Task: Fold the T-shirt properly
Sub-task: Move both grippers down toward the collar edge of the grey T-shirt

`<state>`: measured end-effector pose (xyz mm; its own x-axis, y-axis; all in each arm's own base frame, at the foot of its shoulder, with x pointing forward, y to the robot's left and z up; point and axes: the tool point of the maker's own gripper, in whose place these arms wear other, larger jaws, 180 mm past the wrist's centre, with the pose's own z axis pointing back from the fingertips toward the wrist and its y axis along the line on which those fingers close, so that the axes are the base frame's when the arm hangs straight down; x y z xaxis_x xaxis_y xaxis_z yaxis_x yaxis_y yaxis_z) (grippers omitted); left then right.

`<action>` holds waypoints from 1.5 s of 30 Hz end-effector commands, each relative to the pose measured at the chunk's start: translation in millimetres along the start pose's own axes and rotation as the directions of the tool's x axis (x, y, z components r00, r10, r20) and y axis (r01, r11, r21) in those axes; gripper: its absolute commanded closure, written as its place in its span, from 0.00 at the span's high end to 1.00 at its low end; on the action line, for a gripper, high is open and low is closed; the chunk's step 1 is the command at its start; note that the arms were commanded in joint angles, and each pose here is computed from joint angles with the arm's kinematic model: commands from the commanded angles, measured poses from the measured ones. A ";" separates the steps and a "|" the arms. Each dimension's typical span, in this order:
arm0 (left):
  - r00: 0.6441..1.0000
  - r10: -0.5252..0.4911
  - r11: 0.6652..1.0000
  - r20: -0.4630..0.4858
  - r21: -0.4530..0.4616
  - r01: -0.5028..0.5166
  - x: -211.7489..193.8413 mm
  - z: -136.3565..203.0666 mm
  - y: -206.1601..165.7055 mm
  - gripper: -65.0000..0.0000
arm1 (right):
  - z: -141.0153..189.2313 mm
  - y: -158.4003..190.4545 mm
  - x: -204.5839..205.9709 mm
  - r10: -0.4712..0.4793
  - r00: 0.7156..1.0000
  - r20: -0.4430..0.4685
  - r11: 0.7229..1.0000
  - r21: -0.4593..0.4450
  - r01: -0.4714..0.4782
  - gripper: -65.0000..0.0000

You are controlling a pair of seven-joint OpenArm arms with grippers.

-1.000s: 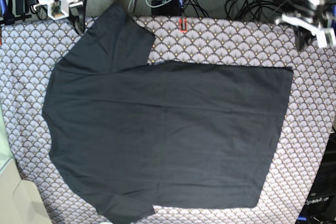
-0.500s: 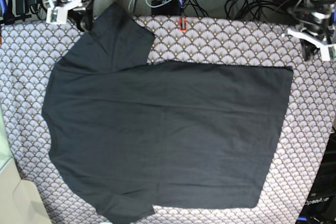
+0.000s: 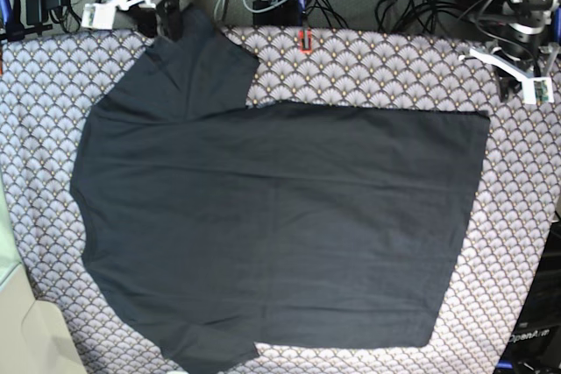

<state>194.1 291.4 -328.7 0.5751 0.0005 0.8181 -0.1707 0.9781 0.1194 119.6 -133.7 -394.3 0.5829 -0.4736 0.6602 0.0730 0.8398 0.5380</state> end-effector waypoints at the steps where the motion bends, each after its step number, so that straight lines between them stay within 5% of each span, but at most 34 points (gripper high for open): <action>1: 0.999 -0.011 1.000 0.041 0.003 0.011 10.9 2.8 2.6 0.00 | -1.4 5.1 14.3 -0.009 0.999 0.052 1.000 0.028 0.008 0.52; 39: 0.999 -0.004 0.999 0.042 0.049 0.002 10.8 7.1 18.0 0.00 | -16.3 -46.7 0.1 -0.012 1.000 -0.017 0.997 -0.077 0.011 0.52; 45: 0.999 -0.003 0.999 0.045 0.049 0.001 11.8 6.6 17.9 0.00 | -25.7 -28.5 -9.6 -0.021 0.999 -0.040 0.999 -0.026 0.020 0.52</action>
<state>189.0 305.2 -324.0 0.5699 0.0064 0.8217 -0.2090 0.9682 0.1373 140.7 -147.8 -424.8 0.5825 -0.4876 0.6503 0.0963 0.8358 0.5405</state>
